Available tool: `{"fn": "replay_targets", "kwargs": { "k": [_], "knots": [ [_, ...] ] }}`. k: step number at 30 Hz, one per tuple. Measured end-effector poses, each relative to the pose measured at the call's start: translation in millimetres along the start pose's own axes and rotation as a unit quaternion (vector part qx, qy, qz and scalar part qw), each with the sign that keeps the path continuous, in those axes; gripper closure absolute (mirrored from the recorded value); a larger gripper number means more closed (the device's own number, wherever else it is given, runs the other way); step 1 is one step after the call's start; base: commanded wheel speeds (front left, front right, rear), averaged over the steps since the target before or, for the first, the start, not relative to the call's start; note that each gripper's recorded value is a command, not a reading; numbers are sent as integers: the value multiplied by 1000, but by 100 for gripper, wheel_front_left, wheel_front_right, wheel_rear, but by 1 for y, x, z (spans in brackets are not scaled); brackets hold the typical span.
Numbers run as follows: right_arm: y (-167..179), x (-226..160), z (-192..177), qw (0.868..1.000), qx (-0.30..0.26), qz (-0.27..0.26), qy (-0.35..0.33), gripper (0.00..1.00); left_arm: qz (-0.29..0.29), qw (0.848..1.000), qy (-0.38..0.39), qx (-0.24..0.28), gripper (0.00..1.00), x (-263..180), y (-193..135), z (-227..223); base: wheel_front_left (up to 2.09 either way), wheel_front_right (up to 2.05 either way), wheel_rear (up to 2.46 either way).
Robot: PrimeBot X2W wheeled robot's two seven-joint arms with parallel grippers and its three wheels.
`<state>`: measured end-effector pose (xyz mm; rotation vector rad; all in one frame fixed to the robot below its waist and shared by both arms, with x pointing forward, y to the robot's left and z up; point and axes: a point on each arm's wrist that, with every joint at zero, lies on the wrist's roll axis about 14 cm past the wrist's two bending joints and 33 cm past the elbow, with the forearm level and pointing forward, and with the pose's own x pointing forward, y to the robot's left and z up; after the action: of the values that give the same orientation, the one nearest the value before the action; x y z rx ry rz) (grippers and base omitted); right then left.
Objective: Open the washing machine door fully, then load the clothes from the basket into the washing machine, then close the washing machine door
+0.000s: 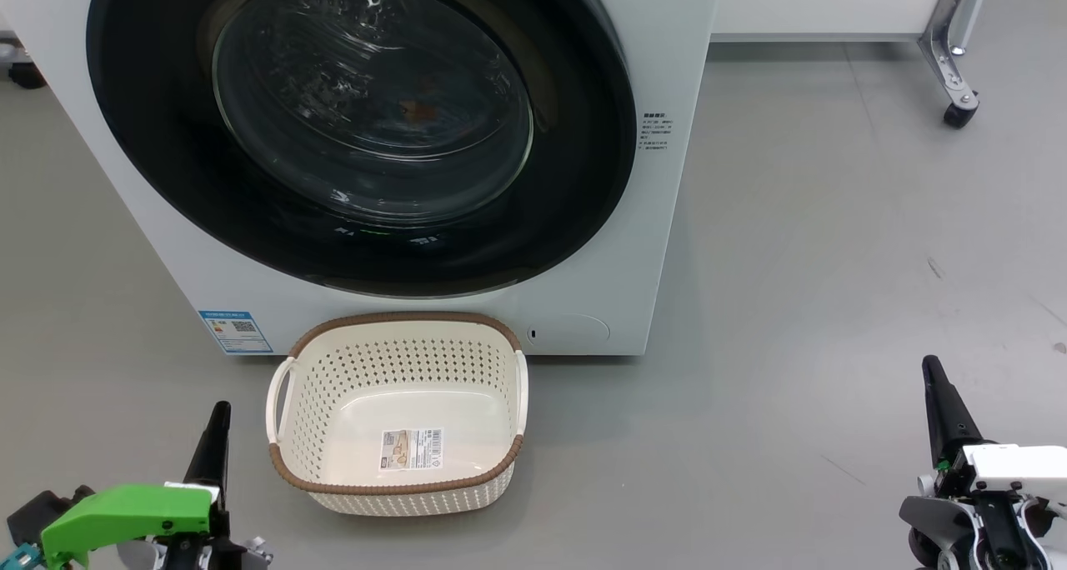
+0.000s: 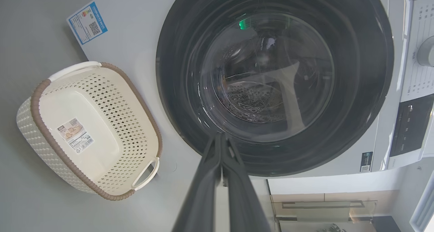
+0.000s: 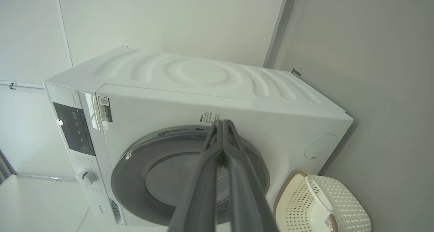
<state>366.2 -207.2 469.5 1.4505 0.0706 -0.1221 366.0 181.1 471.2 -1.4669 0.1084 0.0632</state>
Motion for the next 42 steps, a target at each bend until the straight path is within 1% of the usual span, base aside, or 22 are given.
{"fn": "replay_targets", "kwargs": {
  "k": [9,42],
  "knots": [
    [10,7,0,998,61,17,5,100,-8,998,1,-59,100,5,-6,3,0,0,0],
    [10,7,0,998,64,17,5,100,-4,998,-1,-59,100,5,-3,4,0,0,0]
  ]
}}
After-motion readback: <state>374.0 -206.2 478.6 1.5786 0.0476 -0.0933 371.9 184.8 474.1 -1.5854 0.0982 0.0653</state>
